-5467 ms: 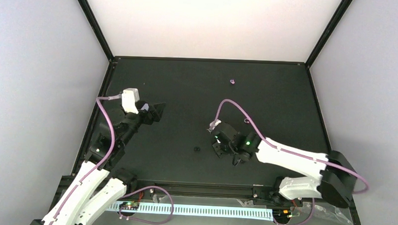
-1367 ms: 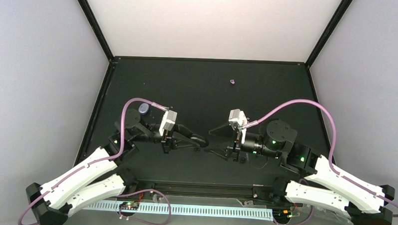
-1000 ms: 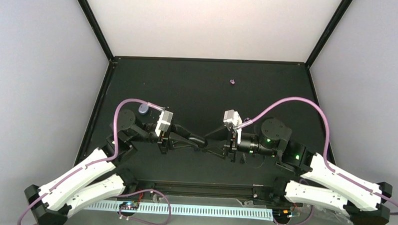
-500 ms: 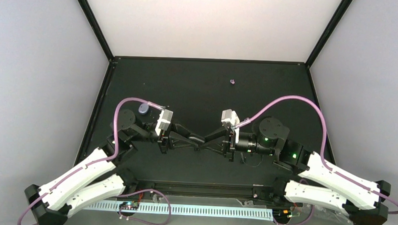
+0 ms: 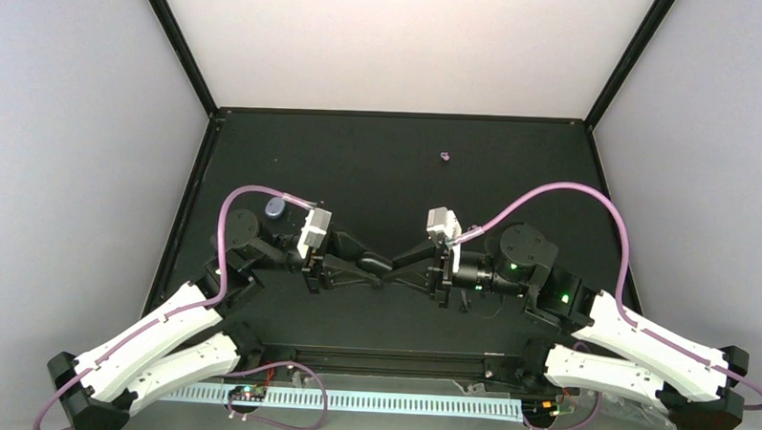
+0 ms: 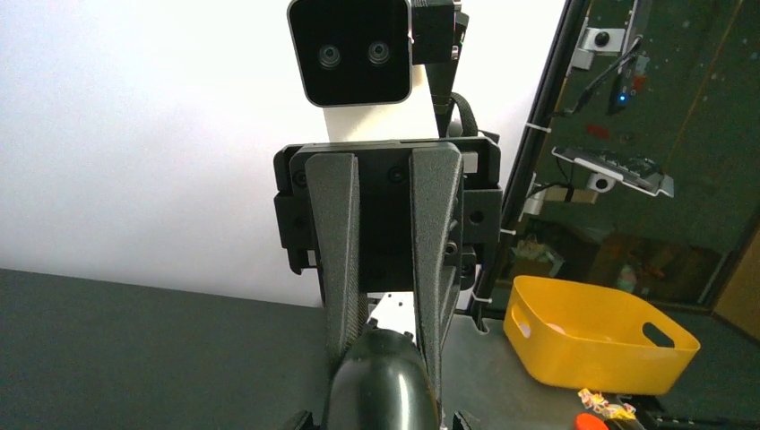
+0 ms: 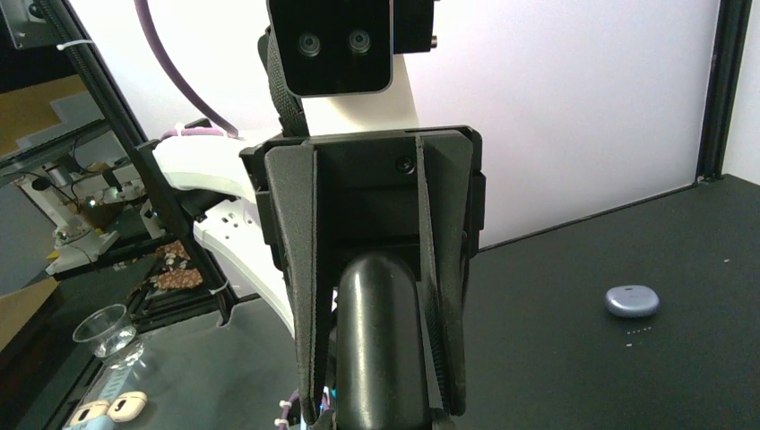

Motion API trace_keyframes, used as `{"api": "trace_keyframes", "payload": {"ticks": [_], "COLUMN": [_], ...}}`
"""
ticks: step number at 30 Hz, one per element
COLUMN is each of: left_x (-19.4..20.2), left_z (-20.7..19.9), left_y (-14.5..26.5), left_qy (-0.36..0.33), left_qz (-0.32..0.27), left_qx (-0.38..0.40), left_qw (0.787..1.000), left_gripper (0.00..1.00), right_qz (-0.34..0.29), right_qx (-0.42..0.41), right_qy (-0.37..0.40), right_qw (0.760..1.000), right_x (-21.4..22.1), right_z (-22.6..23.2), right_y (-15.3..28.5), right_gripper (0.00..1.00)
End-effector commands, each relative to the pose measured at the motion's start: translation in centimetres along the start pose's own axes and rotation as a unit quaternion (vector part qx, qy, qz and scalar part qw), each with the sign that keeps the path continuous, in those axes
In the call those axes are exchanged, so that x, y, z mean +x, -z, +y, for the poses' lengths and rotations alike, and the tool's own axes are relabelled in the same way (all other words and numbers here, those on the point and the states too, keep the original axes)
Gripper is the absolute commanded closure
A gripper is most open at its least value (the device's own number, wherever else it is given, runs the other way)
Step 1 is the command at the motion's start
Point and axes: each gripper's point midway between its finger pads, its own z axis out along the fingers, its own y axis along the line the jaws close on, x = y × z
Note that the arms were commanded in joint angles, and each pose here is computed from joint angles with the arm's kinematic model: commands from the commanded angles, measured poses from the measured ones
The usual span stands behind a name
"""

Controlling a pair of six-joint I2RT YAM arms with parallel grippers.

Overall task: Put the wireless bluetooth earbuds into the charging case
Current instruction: Pick up the charging case at the center of the board.

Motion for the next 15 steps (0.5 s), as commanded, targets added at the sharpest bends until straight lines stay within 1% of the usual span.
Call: {"api": "trace_keyframes", "payload": {"ticks": [1,6,12,15], "left_x": [-1.2,-1.6,-2.2,-2.2], "left_z": [-0.4,-0.6,-0.8,-0.8], "left_y": [0.0,0.1,0.2,0.2], "left_qy": [-0.015,-0.02,-0.024,-0.024], "left_qz": [-0.016,-0.023,-0.034,-0.034], "left_qx": [0.003,0.004,0.004,0.005], "left_qw": [1.0,1.0,0.999,0.999], "left_gripper": [0.6,0.63,0.63,0.66], "right_qz": [-0.031,-0.026,-0.023,-0.025], "right_qx": [0.002,0.002,0.002,0.004], "right_qy": [0.011,0.009,0.007,0.008], "right_qw": [0.999,1.0,1.0,1.0], "right_x": [-1.3,-1.0,-0.8,-0.8], "right_z": [0.1,0.0,-0.1,-0.1], "right_y": [0.5,0.3,0.1,0.1], "right_gripper": [0.99,0.99,0.99,0.99]}}
